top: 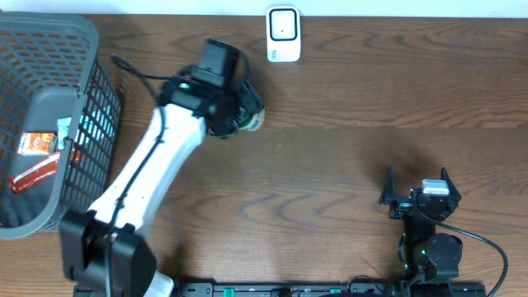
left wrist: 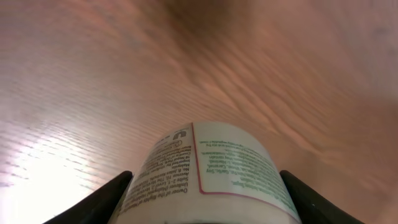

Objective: Scan the item barcode
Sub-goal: 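Carry the bottle to the scanner and set it on the table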

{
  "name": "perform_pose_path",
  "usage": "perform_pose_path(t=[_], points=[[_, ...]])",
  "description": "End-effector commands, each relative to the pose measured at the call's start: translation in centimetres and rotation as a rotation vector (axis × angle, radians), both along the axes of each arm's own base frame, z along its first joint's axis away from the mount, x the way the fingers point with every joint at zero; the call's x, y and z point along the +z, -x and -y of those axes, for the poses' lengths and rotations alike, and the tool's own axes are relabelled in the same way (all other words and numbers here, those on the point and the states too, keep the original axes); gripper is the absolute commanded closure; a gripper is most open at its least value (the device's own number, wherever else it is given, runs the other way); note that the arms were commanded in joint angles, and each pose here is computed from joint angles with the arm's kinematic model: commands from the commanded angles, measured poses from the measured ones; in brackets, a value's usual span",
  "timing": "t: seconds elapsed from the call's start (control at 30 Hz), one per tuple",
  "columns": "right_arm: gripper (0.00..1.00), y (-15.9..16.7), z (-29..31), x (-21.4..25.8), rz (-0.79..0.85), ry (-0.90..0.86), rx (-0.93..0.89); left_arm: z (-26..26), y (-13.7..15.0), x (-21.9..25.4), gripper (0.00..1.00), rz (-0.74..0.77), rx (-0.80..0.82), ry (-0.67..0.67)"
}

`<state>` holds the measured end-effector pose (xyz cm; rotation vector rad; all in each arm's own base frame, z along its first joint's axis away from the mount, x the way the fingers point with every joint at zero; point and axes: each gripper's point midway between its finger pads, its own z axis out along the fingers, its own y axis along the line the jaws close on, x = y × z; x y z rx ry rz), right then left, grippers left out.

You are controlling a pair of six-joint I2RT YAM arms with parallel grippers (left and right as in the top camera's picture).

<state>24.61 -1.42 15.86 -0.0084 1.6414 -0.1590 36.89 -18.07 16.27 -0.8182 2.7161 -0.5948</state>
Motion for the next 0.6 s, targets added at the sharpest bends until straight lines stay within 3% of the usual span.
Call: perform_pose_path(t=[0.0,0.57], points=[[0.01,0.0,0.0,-0.1,-0.005,0.014,0.001,-1.4,-1.0,-1.5,0.40,0.006,0.221,-0.142],[0.01,0.0,0.0,-0.1,-0.005,0.014,0.001,0.0,1.0,-13.0,0.40,-0.263,0.638,-0.224]])
